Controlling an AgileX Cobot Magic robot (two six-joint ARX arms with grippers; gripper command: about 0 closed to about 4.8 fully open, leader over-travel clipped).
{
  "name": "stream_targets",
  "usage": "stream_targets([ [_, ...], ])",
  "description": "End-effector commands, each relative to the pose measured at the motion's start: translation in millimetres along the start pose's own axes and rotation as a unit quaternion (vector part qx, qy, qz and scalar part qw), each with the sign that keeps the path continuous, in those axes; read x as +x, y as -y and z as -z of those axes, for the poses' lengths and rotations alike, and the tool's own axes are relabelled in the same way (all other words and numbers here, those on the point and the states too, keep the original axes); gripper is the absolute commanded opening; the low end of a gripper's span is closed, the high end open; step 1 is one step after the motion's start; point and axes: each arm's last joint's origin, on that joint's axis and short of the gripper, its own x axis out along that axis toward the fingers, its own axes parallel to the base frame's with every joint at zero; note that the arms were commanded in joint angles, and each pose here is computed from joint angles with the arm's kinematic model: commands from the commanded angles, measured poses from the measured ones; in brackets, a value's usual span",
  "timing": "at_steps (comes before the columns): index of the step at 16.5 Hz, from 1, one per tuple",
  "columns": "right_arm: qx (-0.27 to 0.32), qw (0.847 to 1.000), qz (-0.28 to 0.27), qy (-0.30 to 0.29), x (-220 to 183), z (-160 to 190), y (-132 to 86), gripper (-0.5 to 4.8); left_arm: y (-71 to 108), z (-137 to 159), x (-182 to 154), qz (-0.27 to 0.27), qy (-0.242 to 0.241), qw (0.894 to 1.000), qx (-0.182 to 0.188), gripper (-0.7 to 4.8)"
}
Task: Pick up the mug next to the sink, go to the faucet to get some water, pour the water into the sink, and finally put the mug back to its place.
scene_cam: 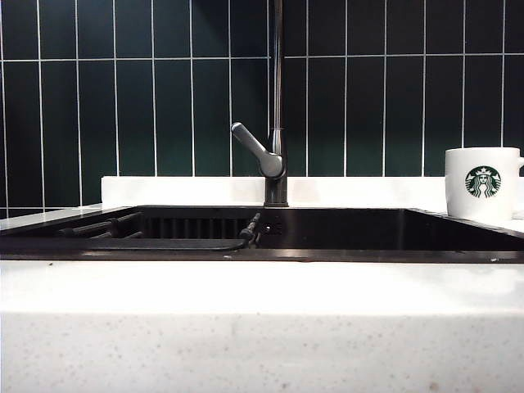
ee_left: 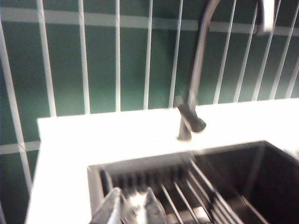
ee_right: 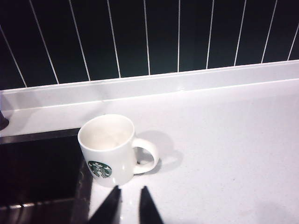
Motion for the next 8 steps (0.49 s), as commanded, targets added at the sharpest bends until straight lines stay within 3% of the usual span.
stream_targets([
  [1,-0.045,0.999,0.001,-0.02,10,2,-2,1.42,-3.3,5,10,0.014,-0.021,1.0,-0.01,0.63],
  [5,-0.074,0.996,0.0,-0.039,33,26,-4,1.56,-6.1,-2,18,0.016,0.023,1.0,0.009,0.69],
  [7,-0.075,0.996,0.0,-0.049,43,49,-5,2.27,-8.3,0,23,0.017,0.022,1.0,0.009,1.58],
  [8,-0.075,0.996,0.001,-0.05,48,61,-5,2.35,-10.1,2,27,0.016,0.016,1.0,0.006,1.57],
])
